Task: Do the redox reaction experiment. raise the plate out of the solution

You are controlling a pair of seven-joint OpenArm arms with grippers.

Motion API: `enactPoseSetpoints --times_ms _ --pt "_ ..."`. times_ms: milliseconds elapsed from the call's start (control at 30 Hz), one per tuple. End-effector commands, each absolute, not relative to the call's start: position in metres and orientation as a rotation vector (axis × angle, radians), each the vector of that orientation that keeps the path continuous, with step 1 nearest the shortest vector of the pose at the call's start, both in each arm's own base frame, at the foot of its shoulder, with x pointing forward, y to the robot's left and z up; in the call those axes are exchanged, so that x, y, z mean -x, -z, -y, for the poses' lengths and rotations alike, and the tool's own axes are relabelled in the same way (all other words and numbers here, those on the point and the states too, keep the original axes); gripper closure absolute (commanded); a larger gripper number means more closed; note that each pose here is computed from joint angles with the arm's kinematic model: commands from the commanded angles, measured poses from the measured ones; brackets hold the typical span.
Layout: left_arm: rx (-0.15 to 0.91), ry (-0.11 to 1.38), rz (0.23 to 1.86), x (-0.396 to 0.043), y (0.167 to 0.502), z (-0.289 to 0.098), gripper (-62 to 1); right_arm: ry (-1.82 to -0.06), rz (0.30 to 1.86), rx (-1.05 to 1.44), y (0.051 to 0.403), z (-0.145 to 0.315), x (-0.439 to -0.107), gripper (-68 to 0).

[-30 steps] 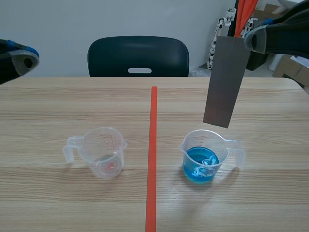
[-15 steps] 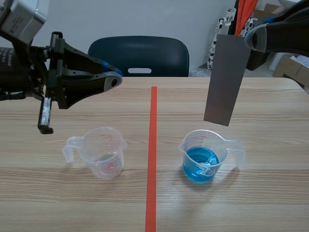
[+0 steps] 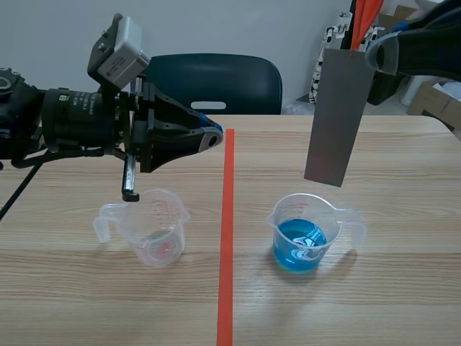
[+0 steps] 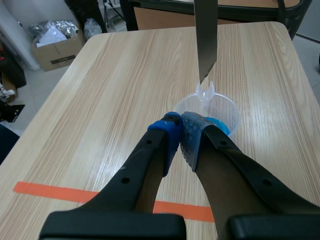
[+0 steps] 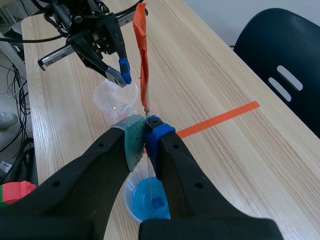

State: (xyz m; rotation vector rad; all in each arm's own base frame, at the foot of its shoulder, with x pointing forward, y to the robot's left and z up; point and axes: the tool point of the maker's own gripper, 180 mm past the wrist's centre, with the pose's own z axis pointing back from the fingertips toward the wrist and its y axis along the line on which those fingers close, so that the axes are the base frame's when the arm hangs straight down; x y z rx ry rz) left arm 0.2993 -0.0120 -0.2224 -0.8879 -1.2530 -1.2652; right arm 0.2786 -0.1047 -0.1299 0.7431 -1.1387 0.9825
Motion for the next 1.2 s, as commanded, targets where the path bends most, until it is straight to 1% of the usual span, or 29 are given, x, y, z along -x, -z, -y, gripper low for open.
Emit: enactPoseSetpoints --times_ms 0,100,433,833,1167 --pt "0.900 1.268 1.269 -0.302 0.216 0.017 -1.5 -0.989 1.183 -0.731 0.115 0.107 -0.284 -0.6" --pt "0.889 1.271 1.245 -0.305 0.222 0.024 -1.5 -0.989 1.183 -0.730 0.115 0.107 -0.284 -0.6" --pt "0.918 1.268 1.250 -0.306 0.222 0.041 -1.5 -0.989 1.184 -0.731 0.115 0.107 -0.284 -0.6" --pt "0.891 1.307 1.215 -0.304 0.230 0.049 -1.7 -0.988 1.184 -0.731 0.115 0.107 -0.284 -0.7" --pt "0.908 1.317 1.195 -0.297 0.235 0.055 -1.7 -0.988 1.184 -0.731 0.115 0.107 -0.284 -0.6"
